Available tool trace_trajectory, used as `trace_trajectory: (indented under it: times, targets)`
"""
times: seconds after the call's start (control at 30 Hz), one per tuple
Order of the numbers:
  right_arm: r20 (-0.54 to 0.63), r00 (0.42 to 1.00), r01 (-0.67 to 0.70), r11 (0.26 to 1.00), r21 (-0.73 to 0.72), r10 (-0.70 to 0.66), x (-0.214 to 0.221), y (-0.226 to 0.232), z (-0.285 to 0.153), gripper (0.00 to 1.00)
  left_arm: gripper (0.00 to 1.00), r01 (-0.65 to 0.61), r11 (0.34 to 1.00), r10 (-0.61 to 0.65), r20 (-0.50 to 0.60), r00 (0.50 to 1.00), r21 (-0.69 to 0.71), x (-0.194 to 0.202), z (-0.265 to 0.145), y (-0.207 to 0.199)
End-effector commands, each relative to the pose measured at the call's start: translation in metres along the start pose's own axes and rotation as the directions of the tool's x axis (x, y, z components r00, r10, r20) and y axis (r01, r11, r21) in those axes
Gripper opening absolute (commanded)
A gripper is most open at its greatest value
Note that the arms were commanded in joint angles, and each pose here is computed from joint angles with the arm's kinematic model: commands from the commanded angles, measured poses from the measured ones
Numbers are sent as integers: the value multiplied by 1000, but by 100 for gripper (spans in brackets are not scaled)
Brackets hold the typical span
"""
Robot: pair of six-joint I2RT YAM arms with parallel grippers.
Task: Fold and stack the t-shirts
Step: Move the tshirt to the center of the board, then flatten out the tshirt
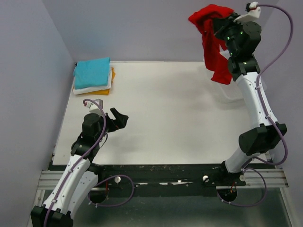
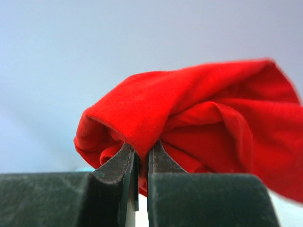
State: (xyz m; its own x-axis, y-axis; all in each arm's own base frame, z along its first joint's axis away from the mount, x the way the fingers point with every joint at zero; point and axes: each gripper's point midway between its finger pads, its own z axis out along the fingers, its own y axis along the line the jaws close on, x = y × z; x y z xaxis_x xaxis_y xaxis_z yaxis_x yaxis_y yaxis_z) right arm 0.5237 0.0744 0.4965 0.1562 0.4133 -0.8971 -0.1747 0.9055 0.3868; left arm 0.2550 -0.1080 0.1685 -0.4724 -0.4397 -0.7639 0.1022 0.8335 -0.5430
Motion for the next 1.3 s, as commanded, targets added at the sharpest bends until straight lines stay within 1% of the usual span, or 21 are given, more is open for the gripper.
trace_trajectory:
  times: [0.0, 0.03, 0.1, 0.17, 0.2, 0.27, 0.33, 0.37, 0.43, 0.5, 0.53, 0.57, 0.63, 0.7, 0.83, 0.9, 0.97, 1.03, 1.07, 1.17, 1.27]
  targets:
    - [-318, 945, -95, 868, -487, -75, 66, 138, -64, 3, 99, 35, 998, -35, 4, 999, 58, -1, -3, -12]
    - [-332, 939, -110, 833, -542, -93, 70, 159, -78, 5, 99, 45, 998, -45, 5, 999, 49, -1, -4, -10]
    - [-382, 920, -167, 788, -593, -92, 83, 180, -99, 9, 99, 63, 998, -64, 13, 998, 20, -1, -6, -5]
    - [-429, 900, -215, 777, -591, -78, 97, 181, -112, 11, 99, 79, 997, -79, 23, 997, -15, -1, -9, 1]
    - [-464, 883, -236, 793, -561, -66, 112, 174, -117, 11, 99, 89, 995, -88, 27, 996, -36, 0, -10, 5]
    - [-492, 869, -222, 854, -471, -45, 135, 150, -121, 11, 98, 105, 992, -102, 40, 994, -75, 0, -13, 12]
    - [-510, 860, -168, 930, -328, -25, 163, 113, -122, 12, 99, 118, 988, -115, 39, 993, -98, 3, -15, 17]
    - [-524, 852, -124, 964, -237, -19, 182, 89, -122, 15, 99, 126, 984, -119, 56, 991, -128, 1, -15, 22]
    - [-573, 819, -40, 997, -59, -1, 224, 42, -130, 29, 99, 128, 982, -122, 52, 991, -141, 4, -15, 25]
    - [-635, 772, 66, 991, 120, 25, 268, -7, -145, 39, 99, 129, 980, -125, 37, 991, -150, 7, -12, 28]
    - [-657, 754, 121, 976, 183, 29, 283, -26, -152, 51, 99, 129, 979, -127, 23, 992, -156, 9, -11, 28]
    - [-685, 728, 176, 957, 233, 33, 298, -43, -160, 71, 99, 129, 978, -130, 1, 991, -164, 13, -9, 29]
    - [-717, 697, 251, 925, 286, 32, 308, -61, -168, 88, 98, 124, 980, -136, -65, 989, -157, 23, -3, 27]
    - [-727, 686, 291, 904, 314, 32, 304, -69, -172, 100, 98, 129, 983, -146, -135, 980, -130, 36, 5, 22]
    - [-691, 722, 311, 878, 363, 30, 284, -79, -187, 100, 98, 168, 984, -142, -293, 945, 65, 64, 19, -9]
    - [-679, 733, 288, 886, 363, 41, 280, -78, -199, 100, 99, 189, 975, -136, -365, 921, 115, 81, 23, -21]
    - [-665, 744, 242, 906, 347, 56, 278, -73, -210, 100, 99, 179, 977, -114, -423, 899, 117, 98, 28, -29]
    - [-657, 751, 188, 931, 311, 68, 280, -66, -218, 100, 98, 167, 982, -108, -461, 881, 90, 114, 35, -31]
    - [-653, 754, 164, 944, 285, 66, 283, -62, -221, 100, 98, 167, 984, -114, -482, 869, 69, 122, 38, -30]
    - [-650, 758, 88, 980, 177, 49, 287, -44, -227, 100, 93, 161, 984, -101, -521, 848, 71, 137, 49, -39]
    - [-691, 723, 33, 999, 39, 4, 298, -24, -234, 100, 85, 140, 989, -91, -554, 828, 47, 152, 62, -45]
